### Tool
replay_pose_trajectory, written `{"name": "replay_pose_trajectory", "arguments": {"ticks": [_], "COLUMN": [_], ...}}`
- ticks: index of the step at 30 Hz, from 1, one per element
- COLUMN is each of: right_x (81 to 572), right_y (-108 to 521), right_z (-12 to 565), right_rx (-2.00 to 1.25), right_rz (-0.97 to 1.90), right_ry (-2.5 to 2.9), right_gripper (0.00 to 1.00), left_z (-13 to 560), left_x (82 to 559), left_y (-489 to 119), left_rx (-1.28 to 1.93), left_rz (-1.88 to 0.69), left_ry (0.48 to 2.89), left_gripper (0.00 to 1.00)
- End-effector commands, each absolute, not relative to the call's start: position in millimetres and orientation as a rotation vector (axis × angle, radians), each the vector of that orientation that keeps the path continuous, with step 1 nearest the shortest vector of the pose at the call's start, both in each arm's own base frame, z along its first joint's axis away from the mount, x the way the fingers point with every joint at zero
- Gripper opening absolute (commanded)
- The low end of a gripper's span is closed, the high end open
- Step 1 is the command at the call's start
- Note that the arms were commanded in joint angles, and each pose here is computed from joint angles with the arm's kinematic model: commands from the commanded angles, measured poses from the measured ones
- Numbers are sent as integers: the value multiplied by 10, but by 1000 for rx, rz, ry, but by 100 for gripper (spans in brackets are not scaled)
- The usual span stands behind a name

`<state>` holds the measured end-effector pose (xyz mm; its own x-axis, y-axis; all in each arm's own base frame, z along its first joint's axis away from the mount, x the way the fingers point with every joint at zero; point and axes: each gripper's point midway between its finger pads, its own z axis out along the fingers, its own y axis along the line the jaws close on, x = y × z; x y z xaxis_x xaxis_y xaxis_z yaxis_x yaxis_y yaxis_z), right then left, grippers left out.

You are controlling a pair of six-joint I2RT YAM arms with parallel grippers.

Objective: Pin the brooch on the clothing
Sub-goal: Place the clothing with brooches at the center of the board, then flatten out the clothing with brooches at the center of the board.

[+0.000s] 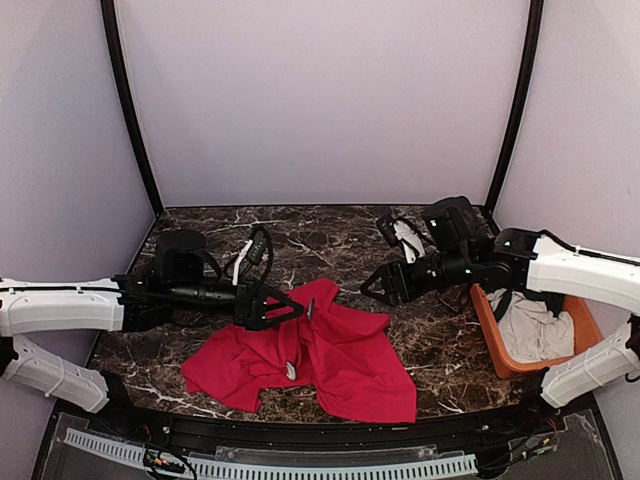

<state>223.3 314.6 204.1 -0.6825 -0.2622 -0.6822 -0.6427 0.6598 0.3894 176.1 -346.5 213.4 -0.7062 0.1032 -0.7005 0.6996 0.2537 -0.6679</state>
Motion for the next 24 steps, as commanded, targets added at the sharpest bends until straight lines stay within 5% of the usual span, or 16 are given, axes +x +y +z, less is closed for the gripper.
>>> {"name": "replay_pose_trajectory", "arguments": {"ticks": [1,10,24], "right_x": [2168,2140,2306], "right_y": [2985,3173,3586], "right_z": [1909,1472,1087], "right_rx": [-747,-977,-1224], "right_rz": [755,605,540], "right_ry": [2324,2328,2220], "right_gripper": [69,75,76], "left_z": [2137,1561,1017], "left_x": [1894,1772,1840], "left_y": [-3091,-2530,-2604], "left_rx": [767,843,1102], "left_rz": [-1125,-875,-744], "left_ry": [2089,2390,2519], "left_gripper": [99,99,99]}}
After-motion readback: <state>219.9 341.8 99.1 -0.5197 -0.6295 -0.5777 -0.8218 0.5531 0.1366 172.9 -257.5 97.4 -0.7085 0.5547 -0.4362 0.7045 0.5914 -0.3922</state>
